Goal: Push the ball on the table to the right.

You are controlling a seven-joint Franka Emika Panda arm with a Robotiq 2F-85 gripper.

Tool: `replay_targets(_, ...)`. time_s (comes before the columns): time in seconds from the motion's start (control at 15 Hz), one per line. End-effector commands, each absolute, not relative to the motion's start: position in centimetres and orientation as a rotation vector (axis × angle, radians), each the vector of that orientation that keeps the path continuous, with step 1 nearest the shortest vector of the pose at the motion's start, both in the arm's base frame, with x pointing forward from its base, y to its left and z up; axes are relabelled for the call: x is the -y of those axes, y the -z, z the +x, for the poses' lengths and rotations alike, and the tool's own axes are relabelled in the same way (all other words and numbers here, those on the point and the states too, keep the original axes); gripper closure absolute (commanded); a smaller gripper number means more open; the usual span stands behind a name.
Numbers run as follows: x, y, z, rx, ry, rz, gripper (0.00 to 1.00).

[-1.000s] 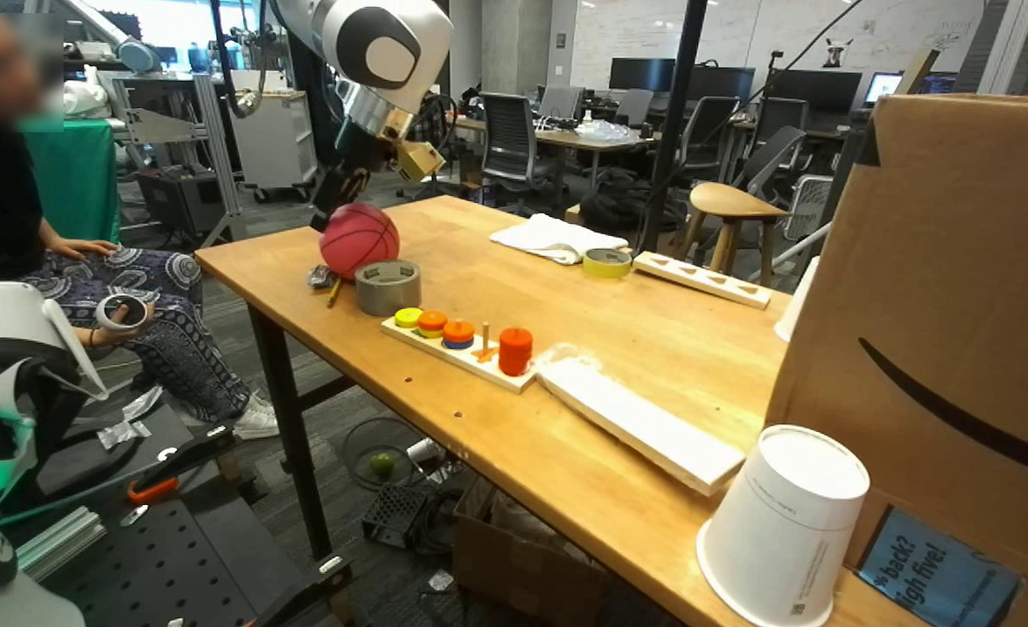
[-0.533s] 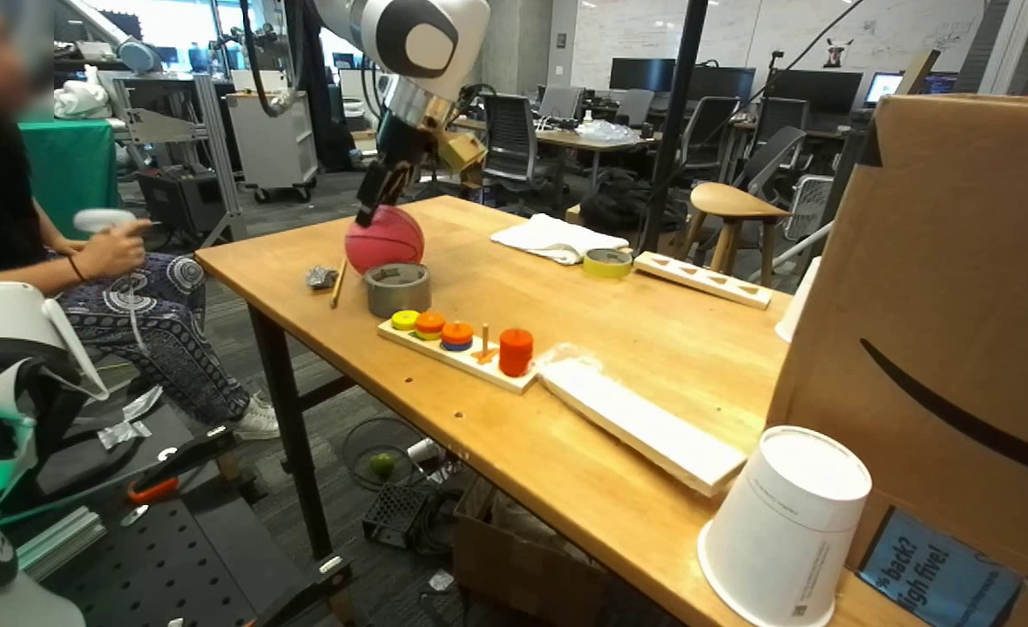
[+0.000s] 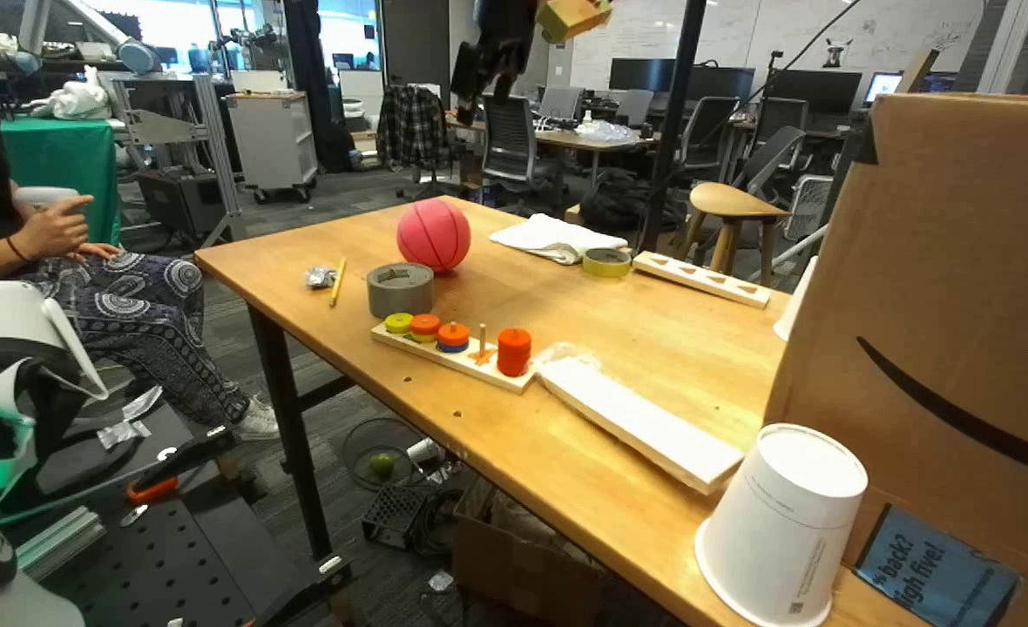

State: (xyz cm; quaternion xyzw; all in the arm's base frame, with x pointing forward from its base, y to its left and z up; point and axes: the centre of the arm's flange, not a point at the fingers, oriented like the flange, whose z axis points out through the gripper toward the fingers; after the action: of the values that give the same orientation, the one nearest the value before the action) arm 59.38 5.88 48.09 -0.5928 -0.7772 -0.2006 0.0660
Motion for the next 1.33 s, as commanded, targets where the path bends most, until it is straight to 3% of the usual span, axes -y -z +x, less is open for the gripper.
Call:
replay_targets(0.0, -6.2, -50.6, 55.7, 2.259, 0.672, -2.048, 0.0)
replay_targets(0.6, -19.7, -44.6, 48.4, 2.039, 0.492, -2.382, 0.0)
replay_targets(1.27, -28.3, -43.9, 44.8, 2.116, 0.406, -2.33, 0.0)
